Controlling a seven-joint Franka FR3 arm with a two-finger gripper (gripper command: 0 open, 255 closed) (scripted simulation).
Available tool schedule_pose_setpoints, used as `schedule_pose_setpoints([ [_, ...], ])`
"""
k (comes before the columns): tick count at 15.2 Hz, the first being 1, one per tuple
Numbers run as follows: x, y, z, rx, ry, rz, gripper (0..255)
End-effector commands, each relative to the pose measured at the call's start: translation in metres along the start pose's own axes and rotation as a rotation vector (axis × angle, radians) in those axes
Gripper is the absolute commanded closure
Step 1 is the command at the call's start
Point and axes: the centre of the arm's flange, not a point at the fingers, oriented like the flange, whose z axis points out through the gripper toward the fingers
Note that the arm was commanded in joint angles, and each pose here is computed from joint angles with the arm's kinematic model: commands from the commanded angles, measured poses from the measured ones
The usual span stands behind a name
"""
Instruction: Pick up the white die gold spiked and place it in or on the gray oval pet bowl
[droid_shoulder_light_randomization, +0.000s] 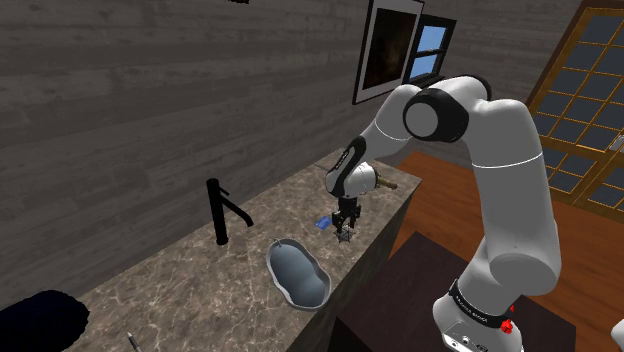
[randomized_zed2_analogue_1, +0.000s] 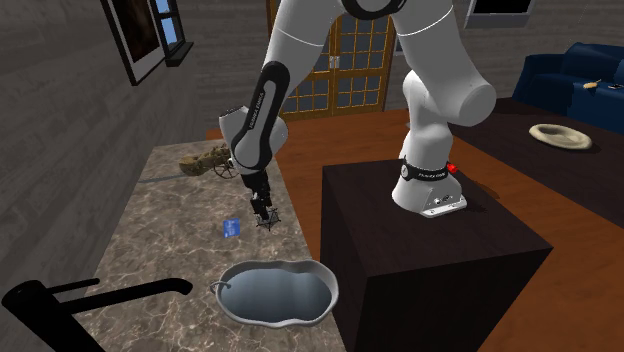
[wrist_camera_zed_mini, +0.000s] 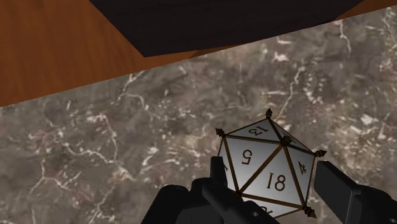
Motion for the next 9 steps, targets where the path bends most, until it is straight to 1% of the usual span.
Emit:
schedule_pose_setpoints([
  [1,-0.001,0.0,-0.004,0.0,-0.002,0.001,255],
  [9,-0.01,-0.002,-0.046,0.0,-0.002,0.001,255],
])
